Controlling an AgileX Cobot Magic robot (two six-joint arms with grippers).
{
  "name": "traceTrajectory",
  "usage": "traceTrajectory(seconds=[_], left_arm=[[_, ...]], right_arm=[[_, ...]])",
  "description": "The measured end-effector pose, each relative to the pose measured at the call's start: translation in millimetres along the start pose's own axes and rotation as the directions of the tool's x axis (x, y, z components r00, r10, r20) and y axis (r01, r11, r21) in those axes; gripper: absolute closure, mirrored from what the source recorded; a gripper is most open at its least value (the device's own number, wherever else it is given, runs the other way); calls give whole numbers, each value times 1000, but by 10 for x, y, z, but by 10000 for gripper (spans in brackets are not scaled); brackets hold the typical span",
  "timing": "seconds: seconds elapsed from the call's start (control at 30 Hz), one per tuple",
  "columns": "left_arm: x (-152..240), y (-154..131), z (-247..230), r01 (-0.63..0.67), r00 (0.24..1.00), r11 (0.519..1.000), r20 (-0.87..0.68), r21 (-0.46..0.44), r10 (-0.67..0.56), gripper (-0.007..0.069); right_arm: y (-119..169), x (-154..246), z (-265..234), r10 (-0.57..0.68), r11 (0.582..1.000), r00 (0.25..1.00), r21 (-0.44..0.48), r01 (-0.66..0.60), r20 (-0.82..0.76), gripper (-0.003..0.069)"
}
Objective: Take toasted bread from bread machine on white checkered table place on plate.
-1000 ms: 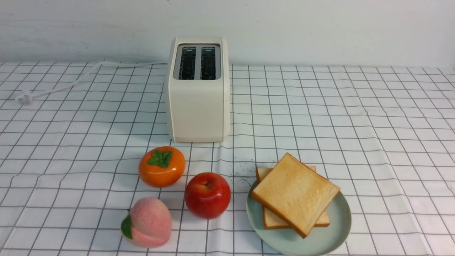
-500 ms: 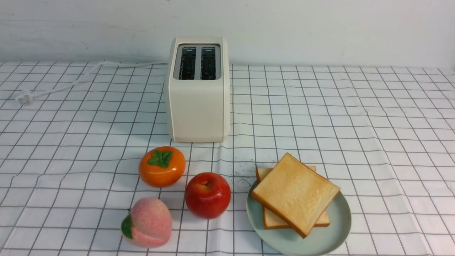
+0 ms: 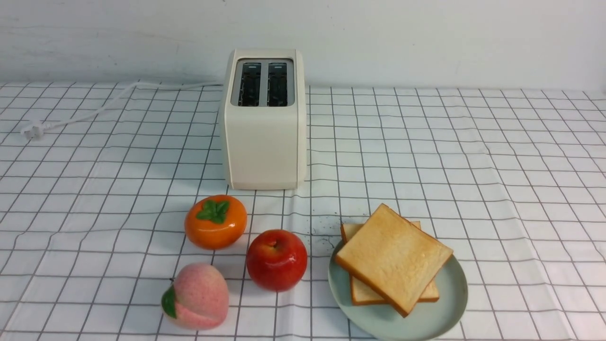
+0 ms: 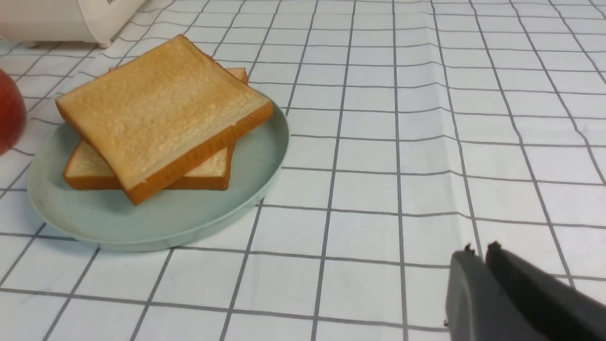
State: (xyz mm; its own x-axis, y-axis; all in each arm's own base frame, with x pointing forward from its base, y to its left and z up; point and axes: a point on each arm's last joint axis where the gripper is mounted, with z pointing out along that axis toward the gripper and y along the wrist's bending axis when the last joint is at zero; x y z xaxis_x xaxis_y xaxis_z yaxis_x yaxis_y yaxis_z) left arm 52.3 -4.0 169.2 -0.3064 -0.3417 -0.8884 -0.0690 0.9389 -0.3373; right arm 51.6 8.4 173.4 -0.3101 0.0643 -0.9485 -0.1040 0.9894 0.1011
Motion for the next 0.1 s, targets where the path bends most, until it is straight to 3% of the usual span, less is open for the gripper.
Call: traceTrajectory(seconds=[0.1], left_arm=[[0, 0, 0, 0, 1000, 1000, 0, 0, 0, 634]], right_arm=[[0, 0, 0, 0, 1000, 1000, 0, 0, 0, 610]])
